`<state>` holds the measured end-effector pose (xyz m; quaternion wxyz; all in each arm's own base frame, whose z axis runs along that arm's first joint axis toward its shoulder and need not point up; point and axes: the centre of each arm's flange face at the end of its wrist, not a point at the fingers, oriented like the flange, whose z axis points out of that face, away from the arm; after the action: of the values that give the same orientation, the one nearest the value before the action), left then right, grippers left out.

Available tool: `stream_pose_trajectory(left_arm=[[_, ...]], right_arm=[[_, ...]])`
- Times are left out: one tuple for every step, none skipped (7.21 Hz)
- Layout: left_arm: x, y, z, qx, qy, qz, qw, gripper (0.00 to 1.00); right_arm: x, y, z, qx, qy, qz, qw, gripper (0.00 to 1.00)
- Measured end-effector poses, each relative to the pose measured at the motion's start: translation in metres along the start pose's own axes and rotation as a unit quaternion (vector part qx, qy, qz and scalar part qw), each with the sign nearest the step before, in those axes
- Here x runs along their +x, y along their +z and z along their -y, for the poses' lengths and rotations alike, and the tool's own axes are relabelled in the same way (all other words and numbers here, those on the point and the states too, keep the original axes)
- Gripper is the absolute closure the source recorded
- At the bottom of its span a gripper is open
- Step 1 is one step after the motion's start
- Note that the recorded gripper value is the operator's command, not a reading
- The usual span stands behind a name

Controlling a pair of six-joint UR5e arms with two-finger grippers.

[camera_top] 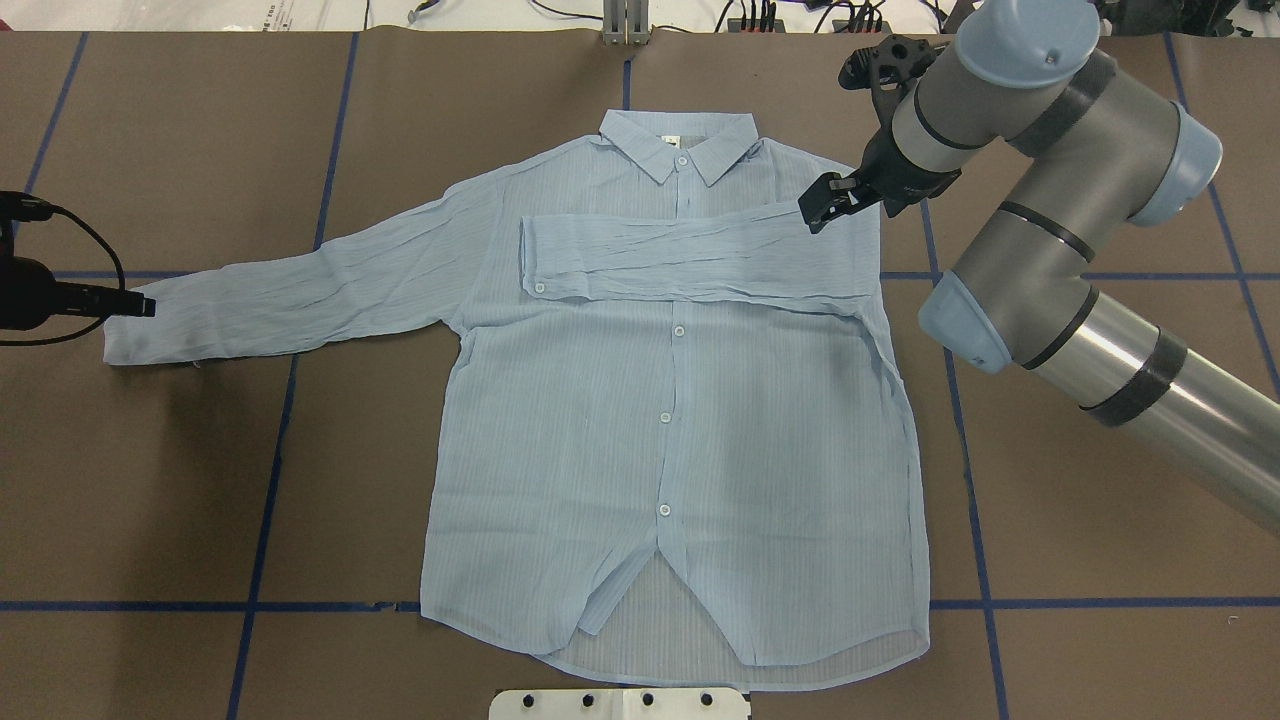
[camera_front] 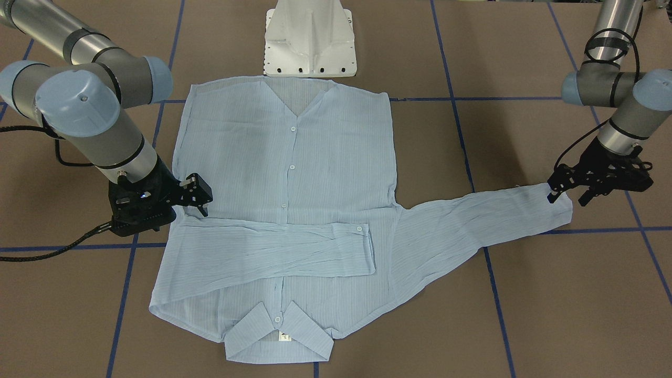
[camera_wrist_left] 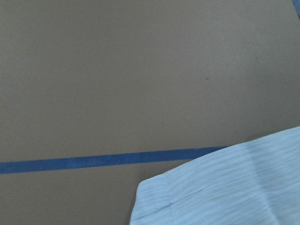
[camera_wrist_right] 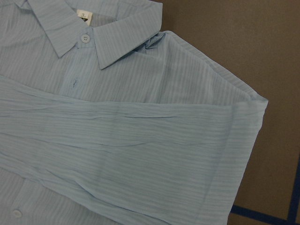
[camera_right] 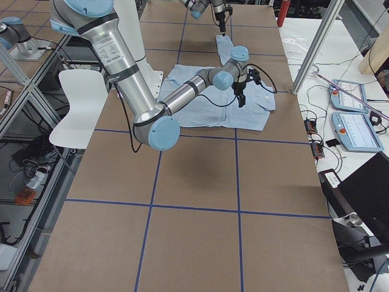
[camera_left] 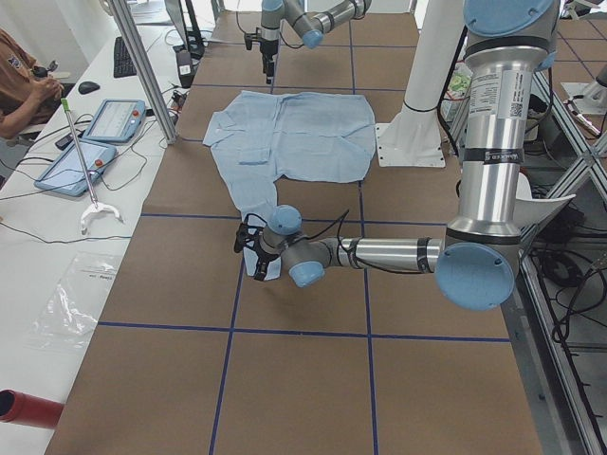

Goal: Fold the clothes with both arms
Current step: 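Grasp the cuff of the other sleeve with the left gripper while the right gripper withdraws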

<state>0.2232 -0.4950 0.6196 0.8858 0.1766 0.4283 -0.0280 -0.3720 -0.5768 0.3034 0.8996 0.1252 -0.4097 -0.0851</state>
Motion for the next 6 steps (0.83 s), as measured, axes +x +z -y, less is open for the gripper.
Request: stream_pose_trajectory(left_arm=[[-0.003,0.003,-0.002,-0.003,-0.001,0.003,1.0,0.17],[-0.007,0.006,-0.004,-0.006,-0.002,0.007,1.0,0.19],[-0.01,0.009,-0.005,-0.006,-0.004,0.012,0.9999,0.26],[-0.012,0.01,-0.005,-0.007,-0.005,0.015,0.9999,0.31],[-0.013,0.01,-0.005,-0.007,-0.006,0.018,0.9998,0.33],[-0.014,0.011,-0.005,-0.008,-0.006,0.019,0.9998,0.35]], right_arm=[[0.001,0.001,-0.001,-0.001,0.0,0.0,1.0,0.0],[0.002,0.001,-0.001,-0.001,-0.001,0.0,1.0,0.0],[0.002,0.001,-0.001,-0.001,-0.001,-0.001,1.0,0.0],[0.002,0.001,-0.001,0.0,-0.001,-0.001,1.0,0.0],[0.003,0.001,-0.001,0.0,-0.001,-0.001,1.0,0.0],[0.003,0.001,-0.001,0.0,0.0,-0.001,1.0,0.0]])
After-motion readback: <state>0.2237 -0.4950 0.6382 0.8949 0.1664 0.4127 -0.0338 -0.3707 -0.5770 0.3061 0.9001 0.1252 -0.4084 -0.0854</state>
